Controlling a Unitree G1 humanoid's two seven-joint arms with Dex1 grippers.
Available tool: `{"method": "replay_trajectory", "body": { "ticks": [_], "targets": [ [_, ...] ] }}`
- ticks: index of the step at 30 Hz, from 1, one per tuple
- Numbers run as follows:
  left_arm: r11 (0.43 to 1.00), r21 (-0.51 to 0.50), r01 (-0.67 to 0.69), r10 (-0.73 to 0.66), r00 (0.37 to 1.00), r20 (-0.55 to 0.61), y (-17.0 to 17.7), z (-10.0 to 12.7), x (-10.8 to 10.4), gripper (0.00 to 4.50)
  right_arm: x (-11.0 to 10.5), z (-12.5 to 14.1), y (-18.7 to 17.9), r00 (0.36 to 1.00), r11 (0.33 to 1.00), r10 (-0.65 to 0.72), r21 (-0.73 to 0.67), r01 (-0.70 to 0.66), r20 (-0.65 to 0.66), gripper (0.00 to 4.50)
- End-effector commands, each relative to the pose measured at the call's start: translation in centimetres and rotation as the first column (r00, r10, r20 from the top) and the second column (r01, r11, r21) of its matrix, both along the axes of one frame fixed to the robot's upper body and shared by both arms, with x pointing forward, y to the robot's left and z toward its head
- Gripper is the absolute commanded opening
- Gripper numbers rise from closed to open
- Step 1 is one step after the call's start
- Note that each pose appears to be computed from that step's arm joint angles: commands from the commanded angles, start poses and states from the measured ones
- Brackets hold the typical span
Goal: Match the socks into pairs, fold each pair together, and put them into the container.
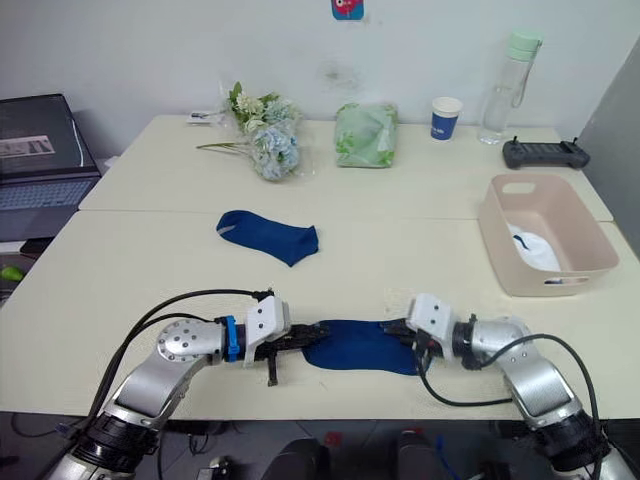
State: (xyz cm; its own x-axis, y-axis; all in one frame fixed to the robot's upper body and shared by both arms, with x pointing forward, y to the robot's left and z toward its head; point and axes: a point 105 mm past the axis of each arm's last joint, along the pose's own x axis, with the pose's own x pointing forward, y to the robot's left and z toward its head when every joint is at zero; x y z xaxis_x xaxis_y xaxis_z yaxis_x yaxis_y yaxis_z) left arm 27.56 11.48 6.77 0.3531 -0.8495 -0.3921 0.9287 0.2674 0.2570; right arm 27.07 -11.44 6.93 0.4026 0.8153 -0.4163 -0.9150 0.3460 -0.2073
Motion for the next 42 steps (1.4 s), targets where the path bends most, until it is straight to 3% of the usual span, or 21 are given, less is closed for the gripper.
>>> {"method": "replay_trajectory", "body": {
  "ticks": [1, 7, 13, 15, 18, 22, 26, 29, 32, 33, 36, 42],
  "targets": [
    [0.999, 0.041, -0.023, 0.021, 0.999, 0.049, 1.4, -0.2, 0.4, 0.02, 0.3, 1.1, -2.1, 0.996, 0.995, -0.090, 0.049, 0.090, -0.014, 0.00],
    [1.000, -0.004, -0.003, 0.003, 0.996, 0.085, 2.0, 1.4, 0.1, 0.02, -0.4, 1.9, -4.5, 0.992, 0.991, -0.125, 0.047, 0.125, -0.017, 0.00],
    [0.991, -0.072, 0.111, -0.107, 0.993, 0.050, 0.2, 3.2, -2.2, 0.02, -1.5, 4.6, -2.1, 1.000, 0.985, -0.030, 0.172, 0.029, 0.002, 0.00],
    [0.991, -0.034, 0.128, -0.127, 0.992, 0.026, 0.2, 2.7, -2.8, 0.02, -1.9, 4.1, -1.5, 1.000, 0.987, -0.014, 0.162, 0.017, -0.017, 0.00],
    [0.995, 0.085, 0.055, -0.058, 0.998, 0.031, 1.5, 0.6, -1.9, 0.02, -2.6, 1.7, -1.6, 0.999, 0.998, 0.006, 0.059, -0.003, -0.038, 0.00],
    [0.988, 0.150, 0.038, -0.038, 0.999, -0.003, 3.0, -0.9, -2.3, 0.02, -3.0, 0.0, -3.2, 1.000, 0.998, 0.012, -0.062, -0.013, -0.017, 0.00],
    [0.984, 0.176, 0.013, -0.012, 1.000, -0.003, 4.3, -1.0, -2.4, 0.02, -3.1, -0.1, -5.4, 1.000, 0.991, -0.004, -0.131, 0.004, -0.002, 0.00],
    [0.990, 0.140, -0.001, 0.001, 1.000, -0.002, 4.7, -0.2, -2.3, 0.02, -2.8, 1.2, -6.4, 0.998, 0.995, -0.056, -0.080, 0.056, 0.002, 0.00],
    [0.998, 0.001, -0.065, 0.065, 0.998, -0.005, 4.9, 2.2, -2.0, 0.02, -1.8, 4.2, -6.7, 0.989, 0.988, -0.143, 0.056, 0.142, 0.023, 0.00],
    [0.995, -0.030, -0.094, 0.094, 0.996, -0.002, 5.2, 2.8, -1.7, 0.19, -1.4, 5.1, -6.9, 0.985, 0.982, -0.171, 0.090, 0.168, 0.035, 0.00],
    [0.948, -0.161, -0.275, 0.283, 0.959, 0.027, 6.8, 4.4, 0.6, 0.94, 1.2, 7.6, -7.6, 0.943, 0.935, -0.314, 0.205, 0.288, 0.108, 0.63],
    [0.745, -0.335, -0.577, 0.630, 0.773, 0.071, 10.5, 5.4, 4.1, 2.91, 3.6, 7.2, -7.7, 0.889, 0.885, -0.434, 0.254, 0.390, 0.146, 2.77]
  ]
}}
